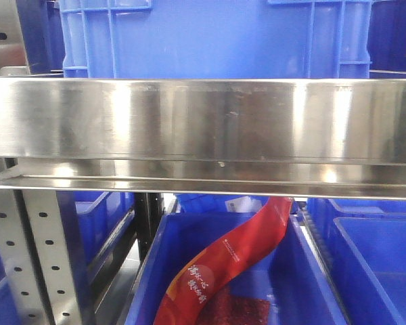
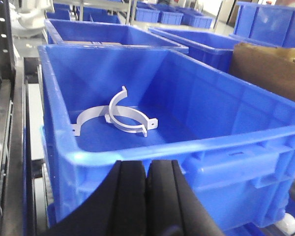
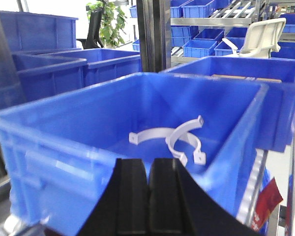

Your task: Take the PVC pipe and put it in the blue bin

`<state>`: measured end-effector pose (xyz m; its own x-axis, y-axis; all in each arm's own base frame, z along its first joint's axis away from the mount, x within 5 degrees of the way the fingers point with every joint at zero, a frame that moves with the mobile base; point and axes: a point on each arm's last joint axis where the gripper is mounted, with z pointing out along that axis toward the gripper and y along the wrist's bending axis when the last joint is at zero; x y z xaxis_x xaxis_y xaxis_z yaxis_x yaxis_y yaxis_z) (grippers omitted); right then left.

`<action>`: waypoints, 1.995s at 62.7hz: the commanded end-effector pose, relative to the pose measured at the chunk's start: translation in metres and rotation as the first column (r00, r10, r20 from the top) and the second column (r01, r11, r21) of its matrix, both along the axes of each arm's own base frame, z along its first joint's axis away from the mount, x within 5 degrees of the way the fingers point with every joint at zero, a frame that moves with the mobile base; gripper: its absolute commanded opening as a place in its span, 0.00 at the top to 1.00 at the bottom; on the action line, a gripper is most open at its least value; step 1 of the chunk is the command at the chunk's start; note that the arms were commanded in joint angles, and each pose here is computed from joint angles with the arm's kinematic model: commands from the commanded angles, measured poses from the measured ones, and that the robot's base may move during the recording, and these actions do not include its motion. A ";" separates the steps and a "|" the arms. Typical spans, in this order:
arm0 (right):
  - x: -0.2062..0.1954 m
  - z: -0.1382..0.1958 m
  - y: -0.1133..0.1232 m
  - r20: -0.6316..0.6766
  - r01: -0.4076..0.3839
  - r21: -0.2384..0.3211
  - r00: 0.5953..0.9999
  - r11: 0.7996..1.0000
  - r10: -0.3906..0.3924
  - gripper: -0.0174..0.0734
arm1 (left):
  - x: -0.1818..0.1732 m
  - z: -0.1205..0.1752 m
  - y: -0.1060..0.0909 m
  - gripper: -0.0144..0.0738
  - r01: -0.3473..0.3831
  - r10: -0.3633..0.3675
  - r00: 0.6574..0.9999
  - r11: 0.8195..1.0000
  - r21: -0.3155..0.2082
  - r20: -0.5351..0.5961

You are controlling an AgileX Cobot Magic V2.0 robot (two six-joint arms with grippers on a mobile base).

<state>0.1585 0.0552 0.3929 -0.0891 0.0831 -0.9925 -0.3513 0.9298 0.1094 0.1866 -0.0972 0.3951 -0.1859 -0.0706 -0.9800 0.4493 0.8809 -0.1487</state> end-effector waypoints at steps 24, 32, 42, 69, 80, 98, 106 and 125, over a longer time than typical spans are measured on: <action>-0.045 0.015 -0.013 0.130 -0.010 0.027 0.991 1.000 0.007 0.99 | -0.035 0.029 0.018 0.96 0.001 0.013 0.987 0.996 -0.092 0.160; -0.045 0.015 -0.013 0.130 -0.010 0.027 0.991 1.000 0.007 0.99 | -0.035 0.029 0.018 0.96 0.001 0.014 0.987 0.996 -0.093 0.162; -0.045 0.015 -0.013 0.129 -0.011 0.026 0.992 1.000 0.008 0.99 | -0.035 0.029 0.018 0.96 0.001 0.014 0.987 0.996 -0.093 0.162; -0.051 0.000 -0.020 0.194 0.059 -0.057 0.980 0.997 -0.047 0.99 | -0.035 0.029 0.018 0.96 0.001 0.014 0.986 0.996 -0.093 0.163; -0.062 -0.031 -0.035 0.182 0.170 -0.081 0.971 0.982 -0.153 0.99 | -0.035 0.029 0.018 0.96 0.001 0.014 0.986 0.996 -0.093 0.163; -0.083 -0.085 -0.058 0.172 0.404 -0.085 0.906 0.911 -0.386 0.99 | -0.035 0.029 0.018 0.96 0.001 0.014 0.986 0.996 -0.093 0.163; -0.092 -0.115 -0.060 0.165 0.438 -0.088 0.892 0.895 -0.420 0.99 | -0.035 0.029 0.018 0.96 0.001 0.014 0.986 0.996 -0.093 0.163; -0.105 -0.167 -0.059 0.170 0.440 -0.091 0.891 0.893 -0.422 0.99 | -0.035 0.029 0.018 0.96 0.001 0.014 0.986 0.996 -0.093 0.163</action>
<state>0.0527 -0.0034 0.2352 0.0695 -0.0318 -0.9971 0.0727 0.9970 -0.0267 0.1540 -0.0801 0.4216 -0.0423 -0.1446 -0.9886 0.4667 0.8720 -0.1475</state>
